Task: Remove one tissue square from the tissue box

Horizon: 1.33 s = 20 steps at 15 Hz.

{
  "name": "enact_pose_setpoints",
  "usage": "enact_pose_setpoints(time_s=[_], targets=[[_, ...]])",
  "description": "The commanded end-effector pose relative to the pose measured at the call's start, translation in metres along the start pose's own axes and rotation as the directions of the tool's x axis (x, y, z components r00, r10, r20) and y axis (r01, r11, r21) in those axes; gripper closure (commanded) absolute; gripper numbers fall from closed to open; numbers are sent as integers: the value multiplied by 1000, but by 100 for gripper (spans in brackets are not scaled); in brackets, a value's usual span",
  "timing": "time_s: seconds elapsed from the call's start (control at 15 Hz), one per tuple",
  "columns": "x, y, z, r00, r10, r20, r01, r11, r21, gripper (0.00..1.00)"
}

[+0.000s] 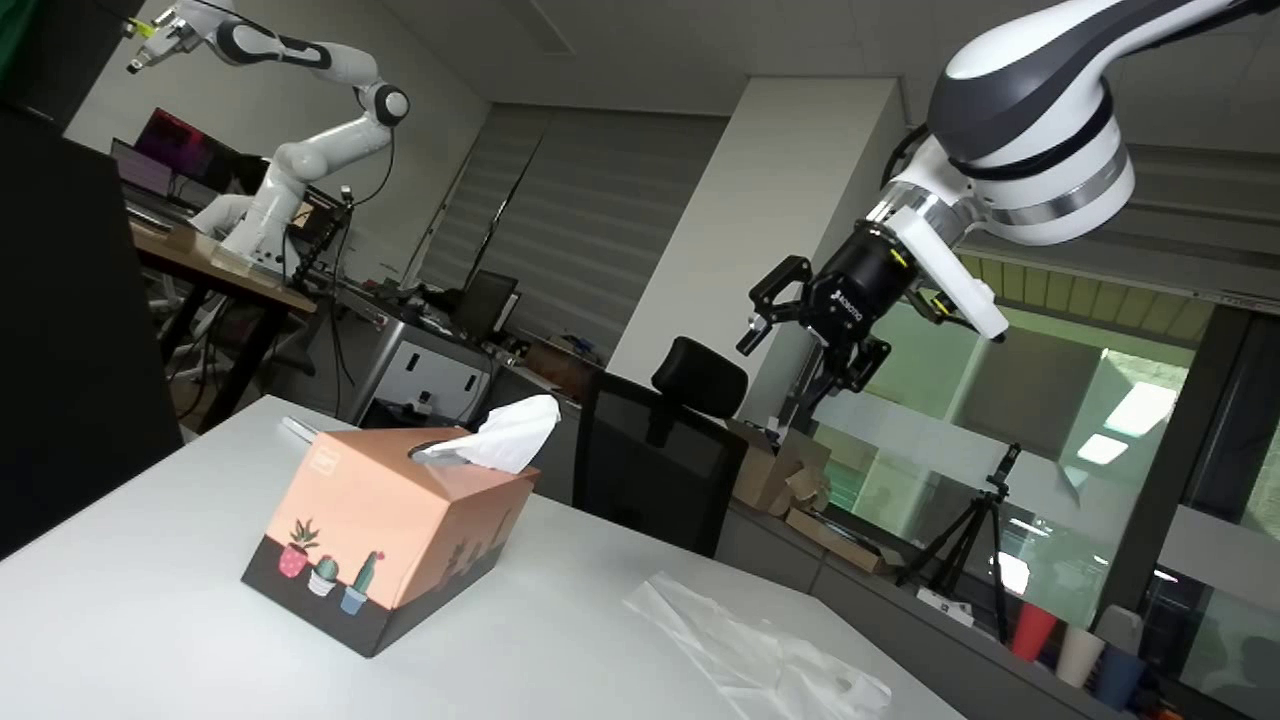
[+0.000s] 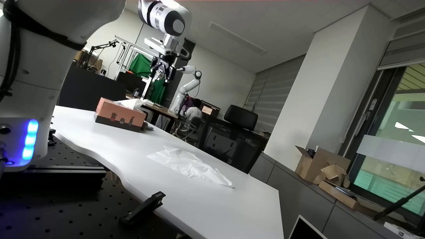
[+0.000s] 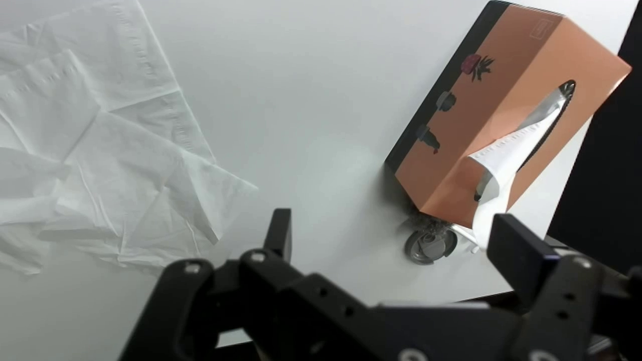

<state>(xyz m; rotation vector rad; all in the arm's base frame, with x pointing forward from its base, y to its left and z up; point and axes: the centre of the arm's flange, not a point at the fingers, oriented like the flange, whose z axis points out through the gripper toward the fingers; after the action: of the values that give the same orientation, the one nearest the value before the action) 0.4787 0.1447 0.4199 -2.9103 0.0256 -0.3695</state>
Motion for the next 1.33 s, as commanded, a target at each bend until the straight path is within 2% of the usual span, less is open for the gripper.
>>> enact_pose_setpoints(time_s=[0.0, 0.47, 0.6, 0.8, 0.93, 1.07, 1.27], targets=[[0, 0, 0, 1000, 0, 0, 0, 1000, 0, 0], [0, 0, 0, 1000, 0, 1, 0, 1000, 0, 0], [8, 1, 6, 997, 37, -70, -37, 999, 2, 0], [30, 6, 22, 977, 115, -181, -101, 991, 85, 0], [47, 15, 38, 949, 211, -233, -174, 970, 169, 0], [66, 21, 58, 925, 297, -237, -238, 939, 248, 0], [88, 12, 89, 914, 357, -193, -280, 899, 336, 0]])
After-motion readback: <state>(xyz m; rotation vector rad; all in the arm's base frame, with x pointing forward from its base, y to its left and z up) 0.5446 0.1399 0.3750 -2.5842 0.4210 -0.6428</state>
